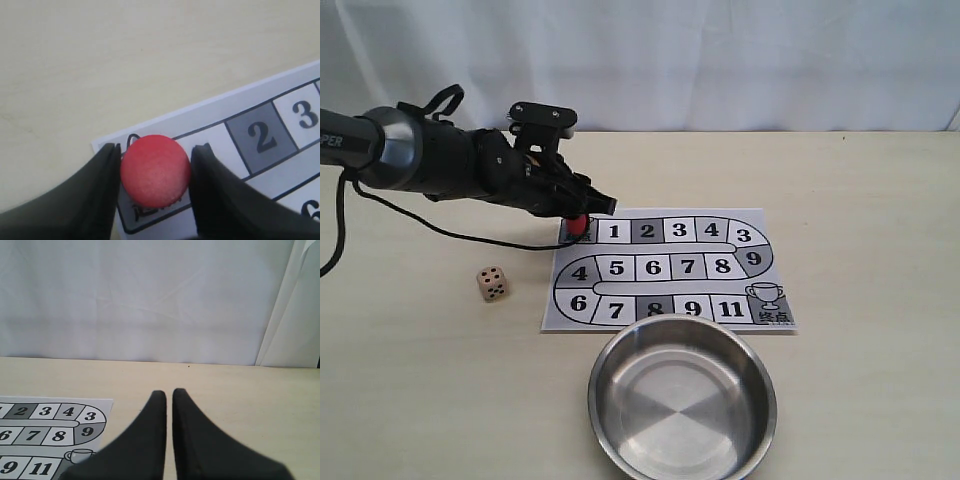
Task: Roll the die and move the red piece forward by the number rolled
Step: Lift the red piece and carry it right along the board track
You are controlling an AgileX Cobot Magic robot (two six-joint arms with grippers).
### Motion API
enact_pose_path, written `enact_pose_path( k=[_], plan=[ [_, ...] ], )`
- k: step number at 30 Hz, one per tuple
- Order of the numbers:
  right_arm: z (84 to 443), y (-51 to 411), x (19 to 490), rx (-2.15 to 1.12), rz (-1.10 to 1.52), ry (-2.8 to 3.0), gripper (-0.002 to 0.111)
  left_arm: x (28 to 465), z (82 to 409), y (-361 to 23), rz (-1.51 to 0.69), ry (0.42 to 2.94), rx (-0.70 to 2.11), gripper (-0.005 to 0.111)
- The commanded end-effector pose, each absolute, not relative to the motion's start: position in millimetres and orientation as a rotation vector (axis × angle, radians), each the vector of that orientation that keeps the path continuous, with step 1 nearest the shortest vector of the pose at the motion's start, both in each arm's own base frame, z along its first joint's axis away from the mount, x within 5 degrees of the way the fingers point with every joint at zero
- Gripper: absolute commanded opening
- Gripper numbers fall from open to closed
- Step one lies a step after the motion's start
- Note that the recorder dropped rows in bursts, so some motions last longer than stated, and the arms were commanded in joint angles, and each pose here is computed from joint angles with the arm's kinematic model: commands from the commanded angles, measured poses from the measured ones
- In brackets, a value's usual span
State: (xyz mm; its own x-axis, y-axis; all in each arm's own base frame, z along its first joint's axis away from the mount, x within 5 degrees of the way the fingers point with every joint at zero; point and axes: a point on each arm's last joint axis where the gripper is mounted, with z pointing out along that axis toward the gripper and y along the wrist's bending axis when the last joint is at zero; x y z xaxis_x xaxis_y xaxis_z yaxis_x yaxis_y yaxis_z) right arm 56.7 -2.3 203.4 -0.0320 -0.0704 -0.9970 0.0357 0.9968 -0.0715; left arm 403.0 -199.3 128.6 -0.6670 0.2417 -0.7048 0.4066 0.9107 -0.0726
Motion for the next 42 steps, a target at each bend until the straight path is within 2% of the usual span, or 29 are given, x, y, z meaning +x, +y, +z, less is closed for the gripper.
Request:
enact_pose_path(
  k=[1, 10, 14, 29, 35, 42],
  plan=[
    [202, -2, 56, -0.032, -0.088, 1.605, 0.004, 403, 150, -203, -0.294, 2.263, 0.469, 0.000],
    [202, -2, 56, -0.032, -0.088, 1.605, 0.004, 390, 157, -238, -0.301, 2.133, 0.563, 0.000],
    [202, -2, 56, -0.032, -0.088, 1.605, 0.004, 389, 155, -241, -0.302, 2.130, 0.566, 0.000],
    [202, -2, 56, -0.032, -0.088, 1.605, 0.004, 392, 108, -241, -0.289, 2.219, 0.538, 0.000],
    [202, -2, 56, -0.032, -0.088, 1.605, 0.004, 393, 112, -241, -0.293, 2.205, 0.523, 0.000],
    [202, -2, 56, -0.032, -0.088, 1.605, 0.004, 396, 137, -244, -0.333, 2.161, 0.477, 0.000]
  ],
)
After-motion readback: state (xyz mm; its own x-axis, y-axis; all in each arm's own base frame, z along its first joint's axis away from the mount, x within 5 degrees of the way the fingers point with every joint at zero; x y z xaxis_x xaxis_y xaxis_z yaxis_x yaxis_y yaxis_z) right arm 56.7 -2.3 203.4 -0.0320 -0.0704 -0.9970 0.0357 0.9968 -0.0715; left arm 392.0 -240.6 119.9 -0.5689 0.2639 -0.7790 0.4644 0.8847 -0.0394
